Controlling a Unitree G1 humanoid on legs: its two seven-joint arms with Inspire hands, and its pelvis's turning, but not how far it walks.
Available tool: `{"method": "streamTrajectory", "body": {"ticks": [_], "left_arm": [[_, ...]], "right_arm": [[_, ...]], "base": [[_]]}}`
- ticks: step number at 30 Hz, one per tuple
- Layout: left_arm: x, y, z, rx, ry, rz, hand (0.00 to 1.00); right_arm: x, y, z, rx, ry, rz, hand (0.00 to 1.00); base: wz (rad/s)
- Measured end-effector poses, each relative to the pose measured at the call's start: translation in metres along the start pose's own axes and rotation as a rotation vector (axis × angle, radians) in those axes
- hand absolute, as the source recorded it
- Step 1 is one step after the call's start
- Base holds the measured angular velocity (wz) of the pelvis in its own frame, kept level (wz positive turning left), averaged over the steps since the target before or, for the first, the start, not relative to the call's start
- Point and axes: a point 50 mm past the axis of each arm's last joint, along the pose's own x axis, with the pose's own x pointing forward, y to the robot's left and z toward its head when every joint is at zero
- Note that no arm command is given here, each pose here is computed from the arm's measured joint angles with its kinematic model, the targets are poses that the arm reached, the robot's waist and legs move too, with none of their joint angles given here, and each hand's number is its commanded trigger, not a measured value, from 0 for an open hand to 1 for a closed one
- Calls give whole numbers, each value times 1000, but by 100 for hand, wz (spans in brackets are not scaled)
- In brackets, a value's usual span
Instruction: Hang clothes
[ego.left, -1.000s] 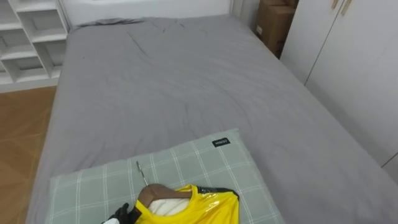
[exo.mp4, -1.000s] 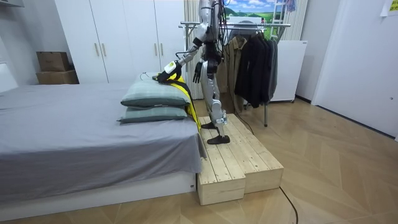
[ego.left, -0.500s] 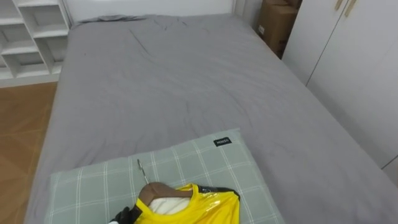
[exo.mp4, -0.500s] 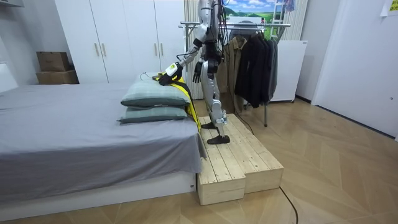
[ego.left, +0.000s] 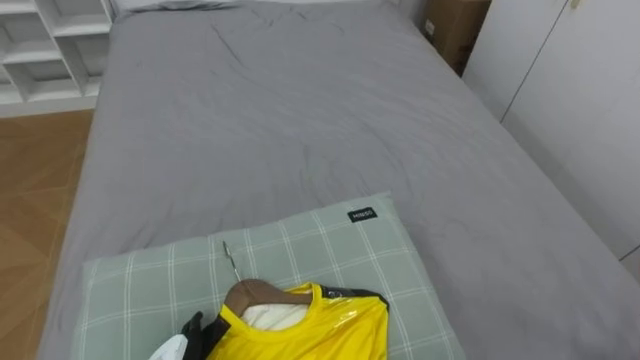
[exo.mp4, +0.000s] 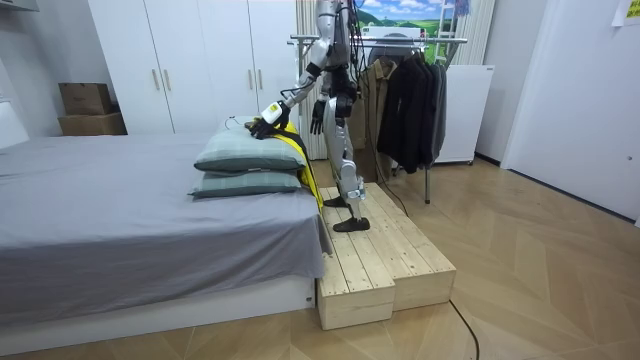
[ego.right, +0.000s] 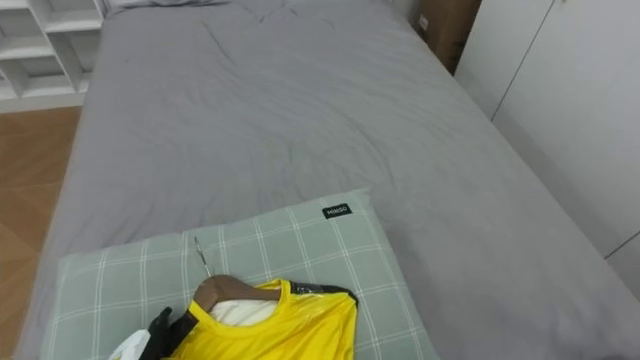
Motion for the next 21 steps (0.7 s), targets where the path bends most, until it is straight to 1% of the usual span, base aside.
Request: {"method": "streamTrajectory", "body": {"ticks": [5,7,13,21], "left_arm": [[8,12,7,-27,-1,68,0],[9,14,9,-26,-6,81,0],[15,22,17,-49,-27,109,0],[19,29,23,-60,-44,124,0]], "right_arm": [[2,1,8,-23,6,-5,0],[2,2,9,-22,2,-15,0],[4,2,18,-40,-6,-25,0],[5,3,25,-54,-13,-25,0]], "base": [[2],[14],[5],[2]]}}
